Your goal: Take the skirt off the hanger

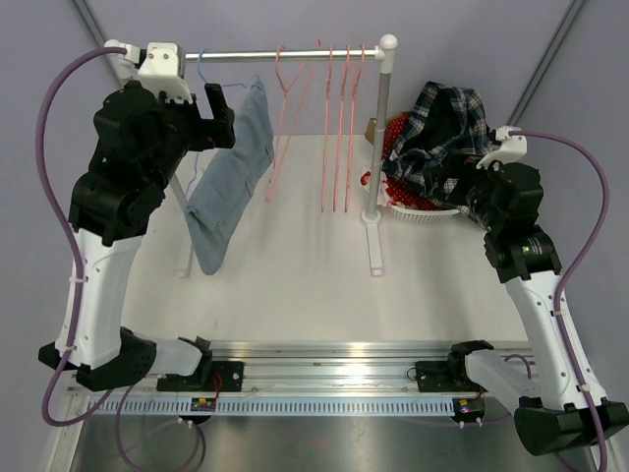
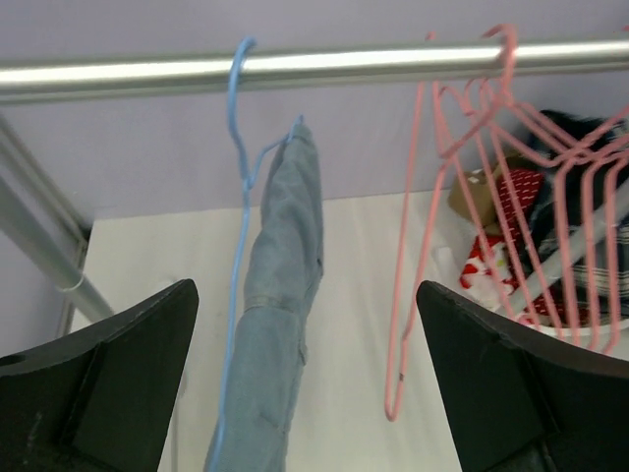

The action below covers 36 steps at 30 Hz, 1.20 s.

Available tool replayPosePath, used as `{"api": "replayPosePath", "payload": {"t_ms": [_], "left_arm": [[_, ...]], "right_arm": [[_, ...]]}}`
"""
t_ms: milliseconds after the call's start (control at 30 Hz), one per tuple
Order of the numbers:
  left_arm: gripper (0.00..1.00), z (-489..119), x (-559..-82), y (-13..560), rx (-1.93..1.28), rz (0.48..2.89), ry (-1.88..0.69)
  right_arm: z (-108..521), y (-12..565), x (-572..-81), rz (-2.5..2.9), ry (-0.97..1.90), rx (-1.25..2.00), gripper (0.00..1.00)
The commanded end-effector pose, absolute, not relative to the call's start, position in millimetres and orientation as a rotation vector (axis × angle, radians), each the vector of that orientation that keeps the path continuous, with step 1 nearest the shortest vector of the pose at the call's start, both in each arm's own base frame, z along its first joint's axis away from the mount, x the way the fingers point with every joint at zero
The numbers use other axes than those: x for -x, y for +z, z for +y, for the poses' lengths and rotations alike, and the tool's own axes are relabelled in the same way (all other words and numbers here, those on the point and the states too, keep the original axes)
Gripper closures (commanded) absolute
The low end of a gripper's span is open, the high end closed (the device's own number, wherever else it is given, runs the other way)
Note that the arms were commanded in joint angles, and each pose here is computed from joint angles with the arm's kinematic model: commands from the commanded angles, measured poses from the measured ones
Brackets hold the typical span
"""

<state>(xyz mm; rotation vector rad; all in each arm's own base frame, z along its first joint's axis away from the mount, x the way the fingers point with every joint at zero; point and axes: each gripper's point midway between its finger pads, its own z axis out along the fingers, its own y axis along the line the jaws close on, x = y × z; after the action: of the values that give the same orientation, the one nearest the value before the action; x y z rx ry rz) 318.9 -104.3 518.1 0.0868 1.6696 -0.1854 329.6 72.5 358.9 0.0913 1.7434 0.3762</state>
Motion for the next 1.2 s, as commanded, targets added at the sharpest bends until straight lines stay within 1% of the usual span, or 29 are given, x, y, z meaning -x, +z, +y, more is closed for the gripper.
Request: {"api": "replayPosePath", "payload": {"t_ms": [0, 200, 433, 467, 533, 667, 700, 733, 833, 900, 933, 1000, 1033, 1067, 1100, 1167], "left_arm": [[0.03, -88.1, -341.0, 495.3, -0.057, 1.719, -0.093], [0.03, -74.6, -359.1, 480.2, -0.043, 1.751, -0.069], [0.08, -78.2, -383.2, 440.0, -0.048, 1.826, -0.121], [0.12, -79.8, -387.4, 431.8, -0.049, 1.84, -0.128], [0.17, -85.1, -391.9, 423.3, -0.056, 1.858, -0.159], [0.74, -91.0, -394.5, 427.7, -0.055, 1.839, -0.198], [0.93, -91.2, -393.0, 437.1, -0.041, 1.819, -0.211], [0.99, -90.8, -391.1, 443.1, -0.038, 1.807, -0.214], [1.0, -90.0, -378.9, 479.6, -0.048, 1.732, -0.234], [1.0, -89.3, -372.5, 490.9, -0.064, 1.722, -0.233], [1.0, -87.0, -363.8, 516.3, -0.062, 1.668, -0.238], [1.0, -87.2, -358.9, 522.6, -0.068, 1.678, -0.244], [1.0, -85.5, -350.8, 540.7, -0.066, 1.637, -0.251], [1.0, -84.9, -344.8, 544.7, -0.061, 1.636, -0.261], [1.0, -85.6, -339.2, 550.6, -0.064, 1.623, -0.275], [1.0, -86.5, -329.4, 561.1, -0.059, 1.593, -0.304]], "right_arm": [[78.4, 358.1, -325.4, 1.752, 0.411, -0.078, 0.01], [79.5, 352.6, -326.1, 1.759, 0.417, -0.079, 0.0], [79.0, 345.8, -328.8, 1.775, 0.41, -0.083, 0.01], [78.9, 346.4, -328.8, 1.773, 0.408, -0.082, 0.01], [78.6, 345.5, -328.5, 1.775, 0.408, -0.083, 0.01], [77.7, 348.2, -326.5, 1.769, 0.405, -0.083, 0.0], [77.6, 347.3, -325.9, 1.771, 0.404, -0.083, 0.01], [78.1, 348.4, -325.4, 1.769, 0.407, -0.081, 0.01], [78.1, 354.1, -322.4, 1.752, 0.412, -0.077, 0.0], [76.9, 362.5, -319.7, 1.732, 0.406, -0.07, 0.01], [77.1, 372.8, -318.0, 1.711, 0.41, -0.064, 0.01], [78.6, 388.6, -314.5, 1.677, 0.418, -0.043, 0.01], [80.0, 409.2, -311.5, 1.635, 0.427, -0.024, 0.01], [85.0, 418.2, -309.3, 1.624, 0.44, 0.016, 0.01], [88.2, 441.3, -307.1, 1.583, 0.453, 0.038, 0.0], [106.6, 459.7, -300.4, 1.566, 0.51, 0.121, 0.01]]}}
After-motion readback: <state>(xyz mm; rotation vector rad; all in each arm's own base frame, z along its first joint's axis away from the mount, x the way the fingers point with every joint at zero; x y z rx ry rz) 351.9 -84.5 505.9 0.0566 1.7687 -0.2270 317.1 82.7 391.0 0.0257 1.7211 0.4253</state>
